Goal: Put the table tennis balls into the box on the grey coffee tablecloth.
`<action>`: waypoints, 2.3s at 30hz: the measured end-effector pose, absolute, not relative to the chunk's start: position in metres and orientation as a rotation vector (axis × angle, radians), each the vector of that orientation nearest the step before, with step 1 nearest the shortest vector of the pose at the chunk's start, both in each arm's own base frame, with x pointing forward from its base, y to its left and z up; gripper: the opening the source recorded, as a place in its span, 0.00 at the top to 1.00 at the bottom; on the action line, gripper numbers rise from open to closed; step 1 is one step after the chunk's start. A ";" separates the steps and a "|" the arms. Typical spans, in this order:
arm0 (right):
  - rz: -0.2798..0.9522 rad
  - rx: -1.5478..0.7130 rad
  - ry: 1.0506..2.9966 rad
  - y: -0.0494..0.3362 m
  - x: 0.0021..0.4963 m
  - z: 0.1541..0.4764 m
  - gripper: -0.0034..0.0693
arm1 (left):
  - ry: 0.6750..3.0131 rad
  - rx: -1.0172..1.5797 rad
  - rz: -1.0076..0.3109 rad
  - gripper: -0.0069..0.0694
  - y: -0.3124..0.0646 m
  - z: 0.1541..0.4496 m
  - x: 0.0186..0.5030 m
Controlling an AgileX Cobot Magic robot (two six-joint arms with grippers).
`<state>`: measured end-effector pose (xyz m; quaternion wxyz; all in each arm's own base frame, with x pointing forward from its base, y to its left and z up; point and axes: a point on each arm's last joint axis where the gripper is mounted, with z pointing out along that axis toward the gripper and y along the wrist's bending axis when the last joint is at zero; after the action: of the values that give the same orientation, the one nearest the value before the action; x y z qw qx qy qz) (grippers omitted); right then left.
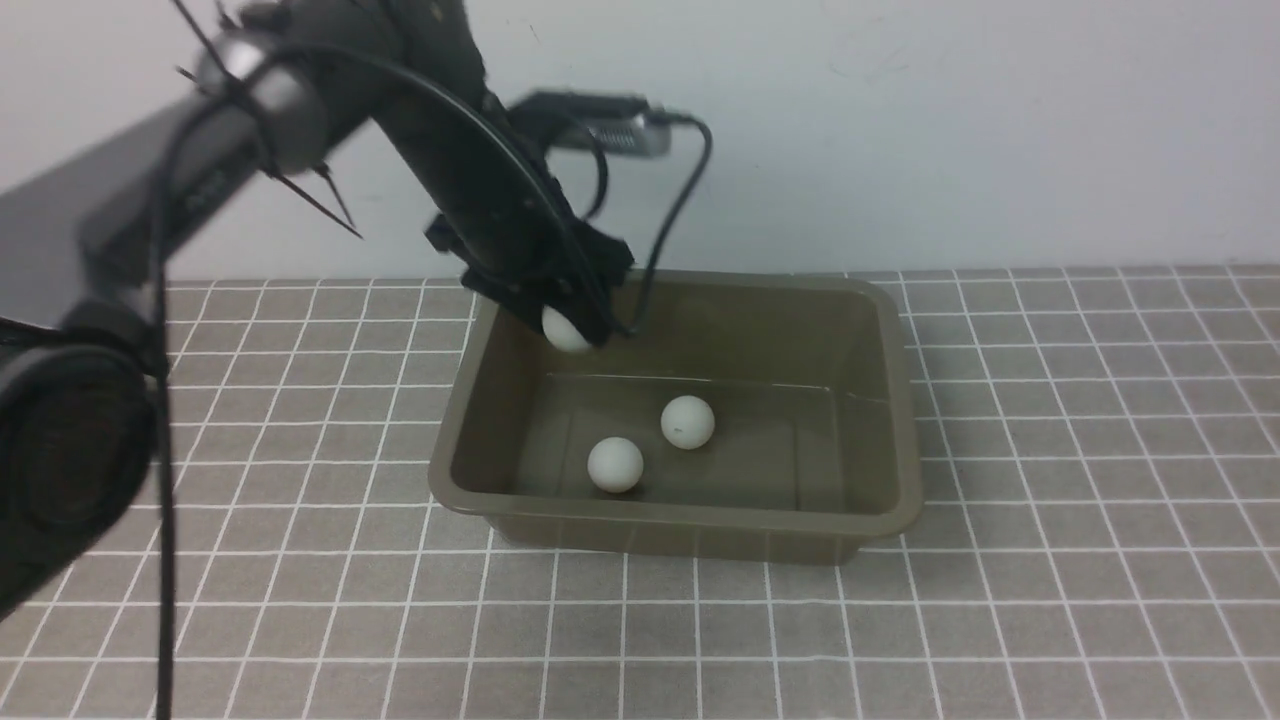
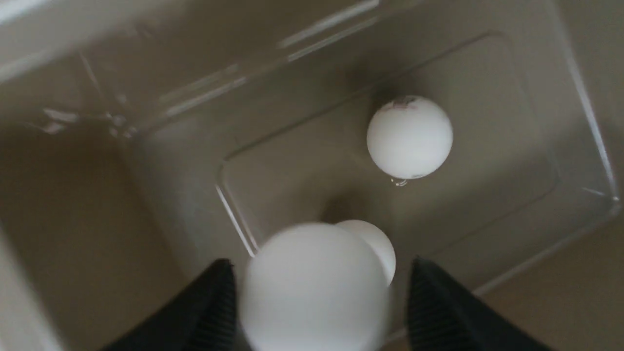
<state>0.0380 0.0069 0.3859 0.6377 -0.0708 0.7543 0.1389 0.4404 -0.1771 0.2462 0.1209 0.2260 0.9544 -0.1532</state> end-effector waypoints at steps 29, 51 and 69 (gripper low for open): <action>0.257 0.075 1.433 -0.028 0.003 0.336 0.97 | 2.081 0.380 -0.358 0.92 -0.058 0.420 0.129; 0.251 0.085 1.443 -0.029 0.003 0.334 0.97 | 1.632 0.190 -0.484 0.92 -0.009 0.306 0.003; 0.244 0.083 1.442 -0.029 0.003 0.334 0.97 | 1.705 0.187 -0.214 0.92 -0.011 0.239 0.038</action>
<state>0.0028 -0.0289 0.3344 0.7434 0.0379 0.6584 0.1112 0.0383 -0.0114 0.2389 0.6491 0.0822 0.7504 -0.0940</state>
